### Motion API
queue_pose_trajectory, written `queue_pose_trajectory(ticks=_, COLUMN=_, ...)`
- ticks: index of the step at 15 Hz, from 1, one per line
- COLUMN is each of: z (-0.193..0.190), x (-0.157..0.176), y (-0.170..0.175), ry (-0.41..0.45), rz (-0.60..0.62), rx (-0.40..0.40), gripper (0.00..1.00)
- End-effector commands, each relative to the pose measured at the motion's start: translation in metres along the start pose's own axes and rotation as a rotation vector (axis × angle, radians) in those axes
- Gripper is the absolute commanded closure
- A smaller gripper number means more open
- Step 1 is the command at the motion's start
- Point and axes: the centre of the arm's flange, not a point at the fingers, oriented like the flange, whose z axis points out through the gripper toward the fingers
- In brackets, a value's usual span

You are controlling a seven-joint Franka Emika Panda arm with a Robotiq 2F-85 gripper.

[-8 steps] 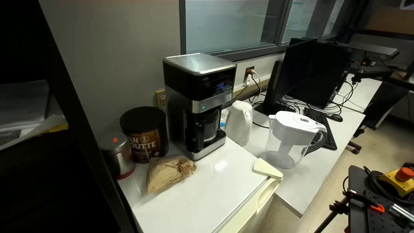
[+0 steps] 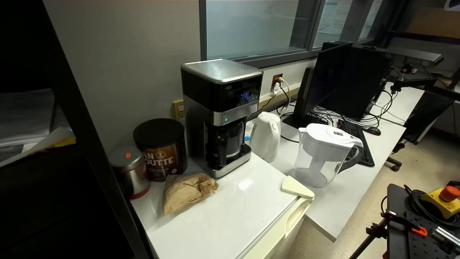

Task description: Press the third button from the right on the coffee maker

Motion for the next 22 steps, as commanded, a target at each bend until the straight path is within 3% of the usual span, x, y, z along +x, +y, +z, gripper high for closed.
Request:
queue_pose_trajectory(ticks=1, z=0.001, x=0.001, y=-0.001, ry=-0.001, rz=-0.005, rx=-0.005, gripper=0.0)
queue_pose_trajectory(ticks=12, z=0.029, x=0.027, y=-0.047, ry=0.198, rz=-0.125, rx=-0.164, gripper=0.0)
queue_pose_trajectory(ticks=13, z=0.033, x=0.03, y=-0.052, ry=0.216, rz=-0.143, rx=-0.184, gripper=0.25)
queue_pose_trajectory(ticks=15, z=0.042, x=0.037, y=-0.061, ry=0.265, rz=-0.181, rx=-0.222, gripper=0.33)
queue_pose_trajectory(ticks=22, z=0.075, x=0.067, y=-0.091, ry=0.459, rz=-0.303, rx=-0.338, gripper=0.87)
